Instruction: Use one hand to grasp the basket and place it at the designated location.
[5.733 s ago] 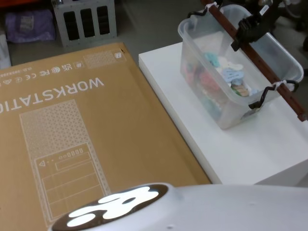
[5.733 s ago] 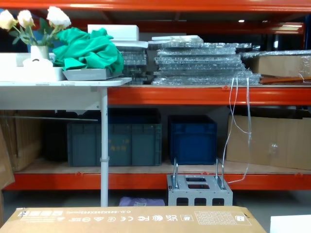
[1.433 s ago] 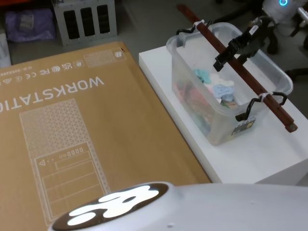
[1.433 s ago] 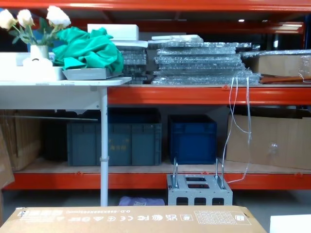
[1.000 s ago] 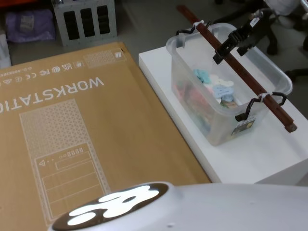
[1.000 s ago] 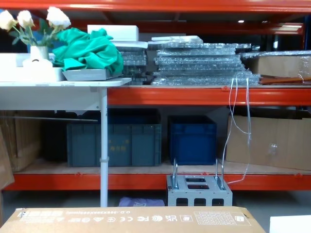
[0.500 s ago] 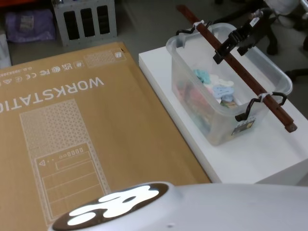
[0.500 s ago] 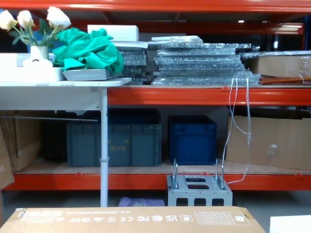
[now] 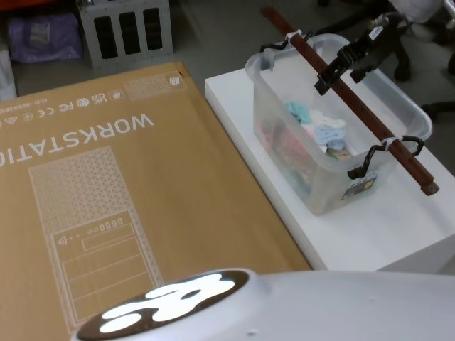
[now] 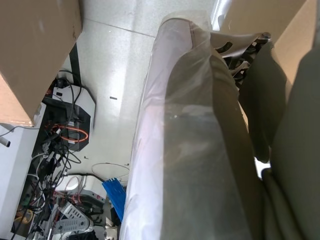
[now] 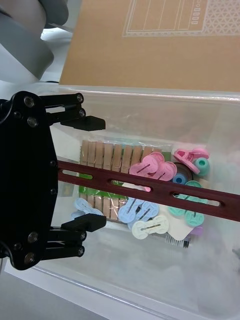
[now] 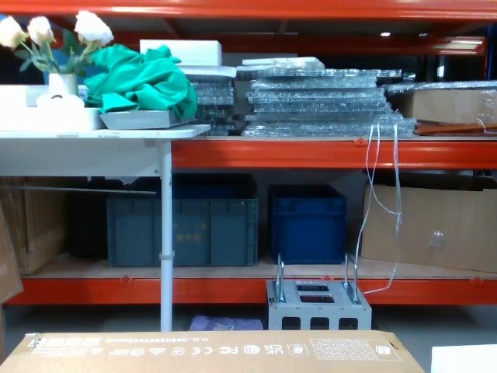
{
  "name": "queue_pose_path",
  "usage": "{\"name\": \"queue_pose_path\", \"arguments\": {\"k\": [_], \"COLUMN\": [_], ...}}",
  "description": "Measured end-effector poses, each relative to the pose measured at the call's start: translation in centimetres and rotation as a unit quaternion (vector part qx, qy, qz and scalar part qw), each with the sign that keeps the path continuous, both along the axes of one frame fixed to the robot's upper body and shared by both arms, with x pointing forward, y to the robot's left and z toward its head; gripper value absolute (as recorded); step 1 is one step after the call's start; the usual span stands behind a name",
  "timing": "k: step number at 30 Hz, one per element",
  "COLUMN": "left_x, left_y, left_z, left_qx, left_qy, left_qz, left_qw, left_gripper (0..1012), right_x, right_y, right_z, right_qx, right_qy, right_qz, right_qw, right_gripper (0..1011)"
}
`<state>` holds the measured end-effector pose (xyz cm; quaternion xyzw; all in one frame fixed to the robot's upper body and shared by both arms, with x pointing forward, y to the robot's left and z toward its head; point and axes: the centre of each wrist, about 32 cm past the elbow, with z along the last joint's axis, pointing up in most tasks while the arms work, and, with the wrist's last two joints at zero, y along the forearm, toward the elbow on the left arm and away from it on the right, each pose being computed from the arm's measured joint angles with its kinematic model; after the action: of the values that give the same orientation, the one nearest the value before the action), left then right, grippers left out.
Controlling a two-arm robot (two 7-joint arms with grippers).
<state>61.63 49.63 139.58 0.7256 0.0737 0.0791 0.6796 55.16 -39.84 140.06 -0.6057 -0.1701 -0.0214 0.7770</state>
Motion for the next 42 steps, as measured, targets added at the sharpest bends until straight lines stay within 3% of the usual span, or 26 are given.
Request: {"name": "queue_pose_path", "arguments": {"k": [21, 23, 28, 29, 32, 36, 38, 42], "left_x": [0.0, 0.0, 0.0, 0.0, 0.0, 0.01, -0.01, -0.01], "left_y": [0.02, 0.0, 0.02, -0.01, 0.01, -0.02, 0.03, 0.03], "left_z": [0.0, 0.0, 0.0, 0.0, 0.0, 0.0, 0.0, 0.0], "left_qx": [0.0, 0.0, 0.0, 0.0, 0.0, 0.0, 0.0, 0.0], "left_qy": [0.0, 0.0, 0.0, 0.0, 0.0, 0.0, 0.0, 0.0], "left_qz": [0.0, 0.0, 0.0, 0.0, 0.0, 0.0, 0.0, 0.0], "left_qw": [1.0, 1.0, 1.0, 1.0, 1.0, 1.0, 1.0, 1.0], "left_gripper": [0, 0, 0, 0, 0, 0, 0, 0], "right_x": [0.1, 0.8, 5.2, 5.2, 7.9, 10.4, 11.3, 11.3], "right_y": [0.0, -0.4, -1.6, -1.6, -1.5, -0.6, -0.1, -0.1], "right_z": [0.0, 0.0, 2.4, 2.4, 3.9, 4.9, 5.1, 5.1], "right_qx": [0.002, 0.0, -0.034, -0.034, -0.062, -0.08, -0.087, -0.089], "right_qy": [0.0, -0.008, -0.064, -0.064, -0.08, -0.09, -0.089, -0.088], "right_qz": [0.003, 0.014, 0.092, 0.092, 0.138, 0.173, 0.184, 0.185], "right_qw": [1.0, 0.9999, 0.9932, 0.9932, 0.9853, 0.9776, 0.9751, 0.9746], "right_gripper": [1000, 1000, 1000, 1000, 1000, 1000, 1000, 1000]}}
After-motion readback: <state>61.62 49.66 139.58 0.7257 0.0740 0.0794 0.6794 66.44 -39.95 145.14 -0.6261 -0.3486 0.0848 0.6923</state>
